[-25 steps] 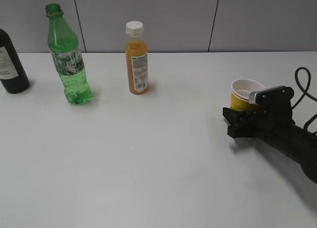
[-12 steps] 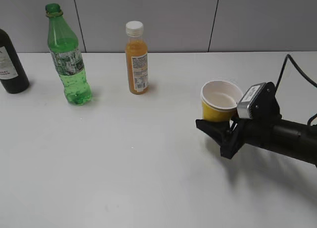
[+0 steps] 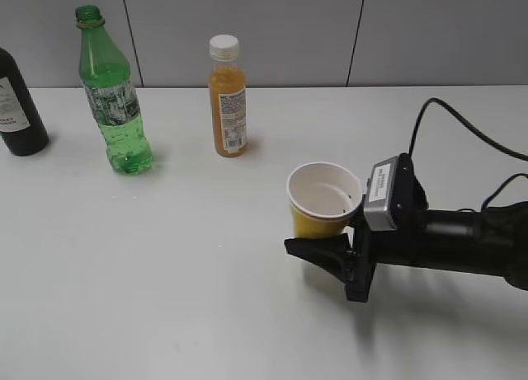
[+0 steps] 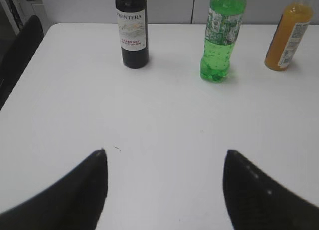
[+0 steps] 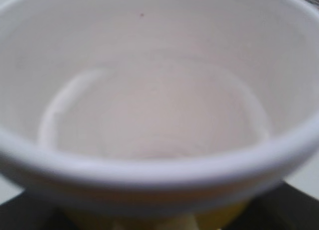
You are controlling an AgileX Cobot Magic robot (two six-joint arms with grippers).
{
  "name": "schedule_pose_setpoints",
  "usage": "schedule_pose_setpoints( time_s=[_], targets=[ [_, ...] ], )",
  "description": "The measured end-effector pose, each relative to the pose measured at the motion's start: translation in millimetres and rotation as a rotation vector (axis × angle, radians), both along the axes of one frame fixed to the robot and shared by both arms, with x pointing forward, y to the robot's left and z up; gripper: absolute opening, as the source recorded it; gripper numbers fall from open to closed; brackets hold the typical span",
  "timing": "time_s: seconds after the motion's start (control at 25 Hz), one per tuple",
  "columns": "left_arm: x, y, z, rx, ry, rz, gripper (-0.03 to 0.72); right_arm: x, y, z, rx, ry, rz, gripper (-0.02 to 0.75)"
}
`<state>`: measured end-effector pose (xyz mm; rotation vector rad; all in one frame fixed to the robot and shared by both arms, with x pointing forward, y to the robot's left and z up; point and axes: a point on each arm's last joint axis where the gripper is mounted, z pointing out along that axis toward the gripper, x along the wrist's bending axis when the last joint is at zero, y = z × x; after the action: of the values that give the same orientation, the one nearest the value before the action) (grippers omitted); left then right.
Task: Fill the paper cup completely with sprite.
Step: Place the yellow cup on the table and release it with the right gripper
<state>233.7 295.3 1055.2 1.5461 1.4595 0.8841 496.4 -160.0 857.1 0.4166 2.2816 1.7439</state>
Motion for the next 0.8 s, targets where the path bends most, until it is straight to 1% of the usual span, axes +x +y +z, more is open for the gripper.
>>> schedule_pose_setpoints(
  time_s=[0.2, 0.44, 0.68, 0.8],
  targets=[
    [0.0, 0.0, 0.0, 0.000, 0.000, 0.000, 0.552, 2.7, 36.0, 10.1, 0.037, -0.042, 0.107, 0.456],
    [0.0, 0.0, 0.0, 0.000, 0.000, 0.000, 0.552, 9.2, 65.2, 19.3, 0.082, -0.061, 0.182, 0.456],
    [0.0, 0.0, 0.0, 0.000, 0.000, 0.000, 0.552, 20.1, 77.2, -0.5, 0.089, 0.044, 0.241, 0.456],
    [0.0, 0.0, 0.0, 0.000, 0.000, 0.000, 0.552, 28.8, 84.0, -6.2, 0.090, 0.055, 0.270, 0.456]
  ],
)
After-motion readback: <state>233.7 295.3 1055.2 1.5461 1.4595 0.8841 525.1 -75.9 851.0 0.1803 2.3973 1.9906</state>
